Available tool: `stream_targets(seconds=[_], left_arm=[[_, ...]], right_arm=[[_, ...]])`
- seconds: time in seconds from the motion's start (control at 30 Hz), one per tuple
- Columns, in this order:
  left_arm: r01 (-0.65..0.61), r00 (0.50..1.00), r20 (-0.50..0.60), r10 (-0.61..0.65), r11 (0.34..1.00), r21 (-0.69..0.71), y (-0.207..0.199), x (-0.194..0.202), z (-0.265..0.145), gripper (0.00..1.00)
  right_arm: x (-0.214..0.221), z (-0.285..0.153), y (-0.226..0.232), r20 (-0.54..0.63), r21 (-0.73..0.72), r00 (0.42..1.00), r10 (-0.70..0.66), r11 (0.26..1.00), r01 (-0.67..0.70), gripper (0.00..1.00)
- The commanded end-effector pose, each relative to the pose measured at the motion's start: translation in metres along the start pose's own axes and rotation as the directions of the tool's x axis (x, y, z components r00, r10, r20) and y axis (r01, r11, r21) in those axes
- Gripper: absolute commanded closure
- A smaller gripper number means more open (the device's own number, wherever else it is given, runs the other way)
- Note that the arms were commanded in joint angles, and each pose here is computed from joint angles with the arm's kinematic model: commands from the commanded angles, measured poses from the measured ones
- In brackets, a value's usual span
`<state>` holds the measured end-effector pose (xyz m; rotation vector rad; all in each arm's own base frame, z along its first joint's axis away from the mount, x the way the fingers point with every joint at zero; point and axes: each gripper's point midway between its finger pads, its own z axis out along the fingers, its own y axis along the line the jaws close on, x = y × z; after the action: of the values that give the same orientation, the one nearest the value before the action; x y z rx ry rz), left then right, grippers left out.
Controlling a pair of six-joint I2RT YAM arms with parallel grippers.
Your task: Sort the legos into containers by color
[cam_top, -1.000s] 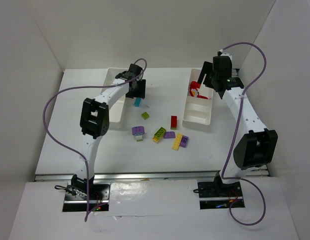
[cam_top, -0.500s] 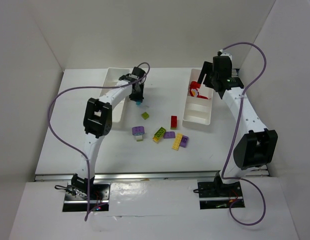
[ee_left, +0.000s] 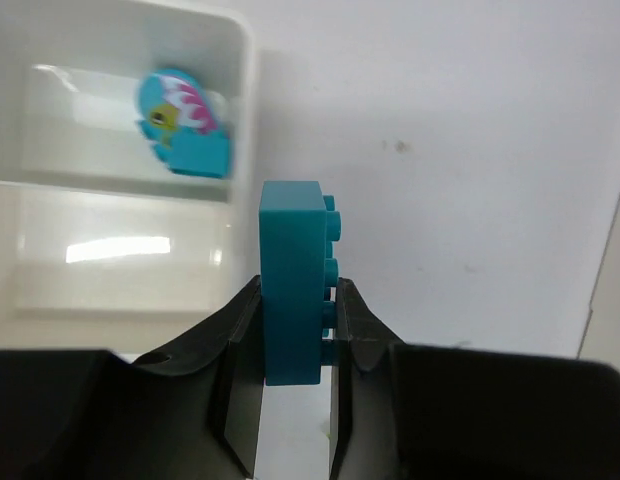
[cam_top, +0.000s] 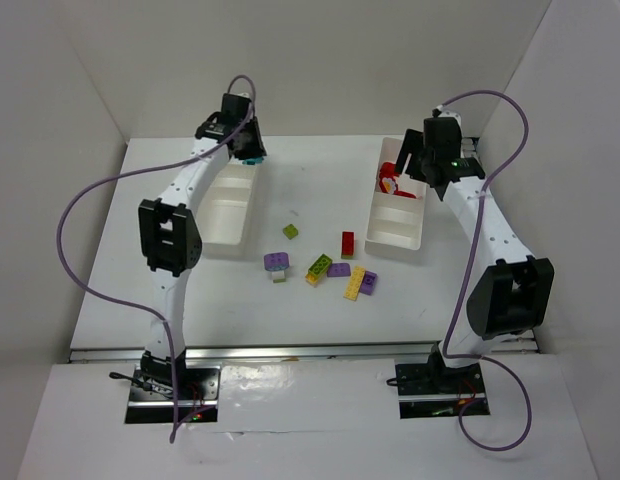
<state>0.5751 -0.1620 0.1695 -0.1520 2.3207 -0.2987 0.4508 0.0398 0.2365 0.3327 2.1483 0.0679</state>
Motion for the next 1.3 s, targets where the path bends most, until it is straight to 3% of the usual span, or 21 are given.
stream_targets(seconds=[0.0, 0.3, 0.43, 0.53, 0.6, 0.73, 0.83, 0.9, 1.0, 1.27], left_arm=[[0.122, 0.991, 0.056, -0.122, 0.992, 0.006, 0.025, -0.03, -0.007, 0.87], [0.208, 0.969, 0.127, -0.213, 0.977, 0.054, 0.069, -0.062, 0.026, 0.86], [0.23, 0.963, 0.125, -0.241, 0.969, 0.094, 0.07, -0.062, 0.044, 0.78], [0.247, 0.957, 0.135, -0.256, 0.966, 0.083, 0.078, -0.062, 0.05, 0.36], [0.244, 0.958, 0.132, -0.256, 0.965, 0.095, 0.076, -0.061, 0.052, 0.17], [0.222, 0.958, 0.157, -0.241, 0.966, 0.13, 0.067, -0.074, 0.033, 0.04], [0.213, 0.959, 0.152, -0.238, 0.963, 0.166, 0.057, -0.078, 0.011, 0.04], [0.172, 0.959, 0.191, -0.207, 0.967, 0.188, 0.048, -0.092, -0.025, 0.04], [0.113, 0.969, 0.193, -0.152, 0.974, 0.197, 0.027, -0.081, -0.067, 0.04], [-0.02, 0.999, -0.045, 0.024, 0.996, 0.086, -0.002, 0.052, -0.112, 0.0]], right_arm=[[-0.011, -0.007, 0.005, 0.046, -0.019, 0.999, 0.003, 1.0, -0.003, 0.22], [-0.012, -0.006, 0.004, 0.032, -0.003, 0.999, 0.0, 1.0, 0.0, 0.22], [-0.007, 0.0, 0.004, 0.014, 0.015, 1.0, -0.01, 1.0, 0.01, 0.22], [-0.003, 0.004, 0.006, -0.001, 0.025, 1.0, -0.019, 1.0, 0.019, 0.22], [-0.002, 0.007, 0.006, -0.01, 0.029, 1.0, -0.021, 0.999, 0.021, 0.22], [-0.002, 0.008, 0.01, -0.009, 0.029, 1.0, -0.027, 0.999, 0.028, 0.22], [0.0, 0.008, 0.015, -0.011, 0.02, 0.999, -0.034, 0.999, 0.034, 0.22], [0.003, 0.006, 0.025, -0.014, 0.002, 0.999, -0.038, 0.999, 0.038, 0.22], [0.008, -0.001, 0.035, -0.013, -0.035, 0.999, -0.047, 0.998, 0.046, 0.22], [0.02, -0.019, 0.058, -0.003, -0.095, 0.998, -0.068, 0.993, 0.068, 0.22]])
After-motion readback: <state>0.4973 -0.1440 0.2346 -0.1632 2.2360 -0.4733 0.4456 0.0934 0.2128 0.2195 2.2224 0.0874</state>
